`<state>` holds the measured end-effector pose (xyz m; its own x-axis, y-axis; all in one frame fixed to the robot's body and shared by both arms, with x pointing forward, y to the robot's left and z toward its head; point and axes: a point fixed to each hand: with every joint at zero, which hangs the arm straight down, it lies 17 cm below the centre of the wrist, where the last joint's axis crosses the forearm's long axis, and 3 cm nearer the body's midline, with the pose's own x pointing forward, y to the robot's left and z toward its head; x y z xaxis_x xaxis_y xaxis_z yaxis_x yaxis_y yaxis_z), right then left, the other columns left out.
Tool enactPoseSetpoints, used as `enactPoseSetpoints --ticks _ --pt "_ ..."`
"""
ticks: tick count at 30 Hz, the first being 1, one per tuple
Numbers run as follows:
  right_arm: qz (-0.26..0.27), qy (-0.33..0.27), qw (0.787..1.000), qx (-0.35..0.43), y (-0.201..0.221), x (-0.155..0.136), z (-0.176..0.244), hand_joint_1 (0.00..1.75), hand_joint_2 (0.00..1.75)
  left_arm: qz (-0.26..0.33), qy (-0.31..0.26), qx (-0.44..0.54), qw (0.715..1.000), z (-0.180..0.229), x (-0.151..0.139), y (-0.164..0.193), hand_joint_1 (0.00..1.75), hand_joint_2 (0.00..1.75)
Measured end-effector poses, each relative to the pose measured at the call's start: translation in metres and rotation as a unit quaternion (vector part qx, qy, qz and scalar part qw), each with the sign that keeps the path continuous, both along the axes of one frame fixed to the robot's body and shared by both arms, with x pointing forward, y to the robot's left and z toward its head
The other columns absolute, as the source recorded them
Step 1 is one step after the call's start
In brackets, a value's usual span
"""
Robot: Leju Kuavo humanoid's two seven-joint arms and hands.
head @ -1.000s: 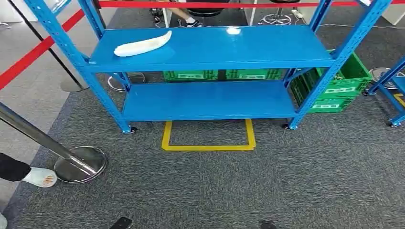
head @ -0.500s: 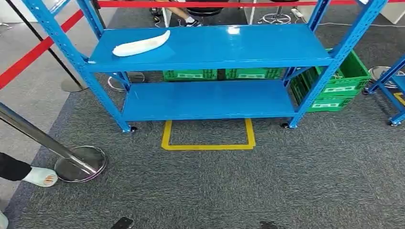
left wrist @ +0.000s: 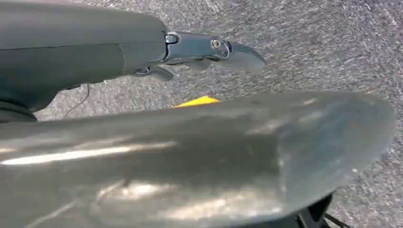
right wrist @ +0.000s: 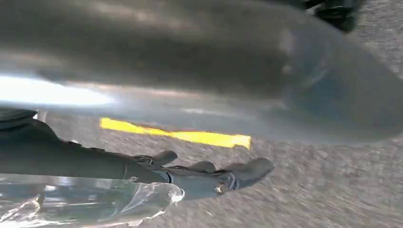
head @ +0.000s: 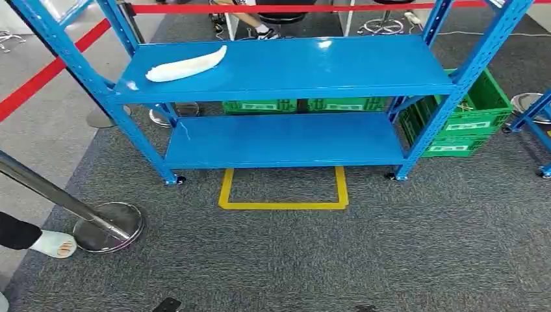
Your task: Take the parts from the cabinet and place them on the table.
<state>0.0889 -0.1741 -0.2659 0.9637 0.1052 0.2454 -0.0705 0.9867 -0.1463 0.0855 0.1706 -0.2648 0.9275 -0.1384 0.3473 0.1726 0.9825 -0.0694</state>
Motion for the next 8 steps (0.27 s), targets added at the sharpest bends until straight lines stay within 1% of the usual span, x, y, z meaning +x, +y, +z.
enactPoseSetpoints --ticks 4,8 --pt "0.005 -0.002 1.0 -0.001 0.0 0.0 0.0 0.0 0.0 0.001 -0.004 -0.001 1.0 0.001 0.007 -0.001 0.0 0.0" --pt "0.005 0.003 1.0 -0.001 0.0 -0.005 -0.001 0.0 0.0 0.002 0.008 0.0 1.0 -0.001 -0.003 -0.001 0.0 0.0"
